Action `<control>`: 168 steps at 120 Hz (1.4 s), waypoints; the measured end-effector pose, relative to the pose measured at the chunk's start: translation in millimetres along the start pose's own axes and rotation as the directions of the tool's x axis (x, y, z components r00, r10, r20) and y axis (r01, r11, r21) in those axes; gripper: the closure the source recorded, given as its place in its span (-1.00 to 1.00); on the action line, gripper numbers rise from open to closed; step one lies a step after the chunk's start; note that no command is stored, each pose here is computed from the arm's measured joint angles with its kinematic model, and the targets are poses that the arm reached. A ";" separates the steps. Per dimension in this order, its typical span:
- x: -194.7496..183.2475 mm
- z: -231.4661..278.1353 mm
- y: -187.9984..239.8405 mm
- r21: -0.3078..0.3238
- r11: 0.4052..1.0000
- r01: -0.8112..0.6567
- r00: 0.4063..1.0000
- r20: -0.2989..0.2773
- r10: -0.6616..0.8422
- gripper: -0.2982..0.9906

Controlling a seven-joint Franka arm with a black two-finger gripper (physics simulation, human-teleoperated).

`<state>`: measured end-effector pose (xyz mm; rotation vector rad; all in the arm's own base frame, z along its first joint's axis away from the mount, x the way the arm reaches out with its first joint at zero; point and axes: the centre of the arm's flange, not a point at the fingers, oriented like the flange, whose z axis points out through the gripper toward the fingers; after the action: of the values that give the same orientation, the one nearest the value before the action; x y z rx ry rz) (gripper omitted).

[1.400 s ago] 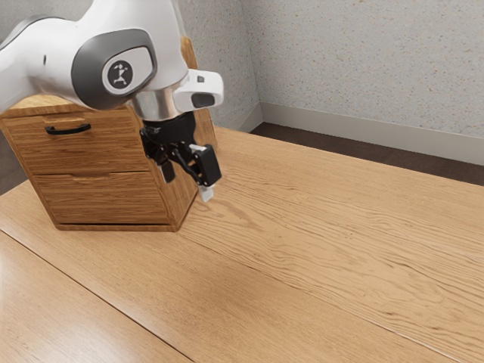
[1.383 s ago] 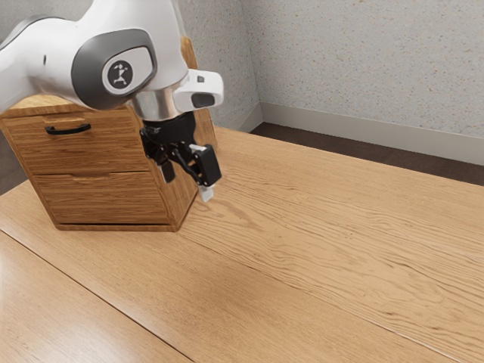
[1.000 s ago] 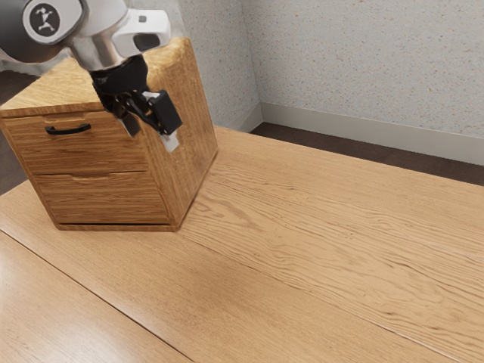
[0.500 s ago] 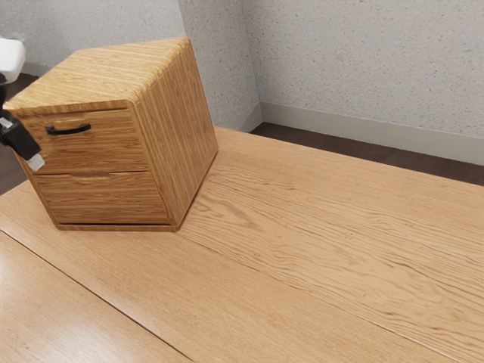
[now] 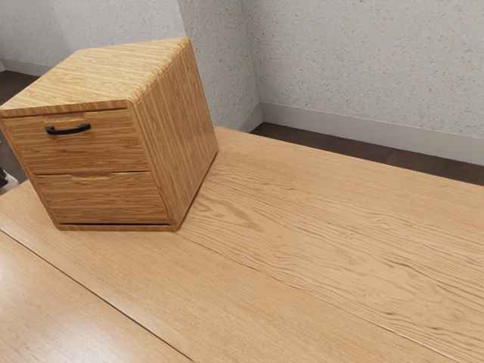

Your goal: Pull the drawer handle with one arm to open the drawer

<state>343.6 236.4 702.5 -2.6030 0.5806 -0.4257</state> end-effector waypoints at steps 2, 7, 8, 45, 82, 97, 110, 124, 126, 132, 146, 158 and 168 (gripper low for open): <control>-1.6 0.6 -1.9 0.002 1.000 -0.007 1.000 -0.002 0.007 -0.54; -6.8 2.4 -6.8 0.007 1.000 -0.020 1.000 -0.006 0.020 -0.54; -7.6 2.7 -7.7 0.008 1.000 -0.023 1.000 -0.007 0.023 -0.54; -6.1 13.2 -24.1 0.047 0.988 -0.145 0.989 -0.019 0.146 -0.54; 11.0 38.8 -35.7 0.030 0.973 -0.229 0.973 0.001 0.229 -0.54; 19.7 45.1 -33.7 0.025 0.965 -0.263 0.965 -0.001 0.263 -0.54; 25.2 50.9 -42.2 0.029 0.962 -0.273 0.962 0.006 0.273 -0.54; 27.9 60.3 -57.0 0.028 0.963 -0.268 0.963 0.015 0.268 -0.54; 28.2 61.7 -57.9 0.027 0.963 -0.268 0.963 0.016 0.268 -0.54; 30.3 64.1 -58.8 0.025 0.962 -0.273 0.962 0.016 0.273 -0.54; 34.9 68.9 -59.3 0.020 0.958 -0.285 0.958 0.016 0.285 -0.54; 42.0 74.5 -61.6 0.017 0.955 -0.295 0.955 0.016 0.295 -0.54; 50.6 82.9 -63.4 0.010 0.953 -0.303 0.953 0.017 0.303 -0.54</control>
<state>439.7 293.5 671.5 -2.4454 0.9517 -0.3074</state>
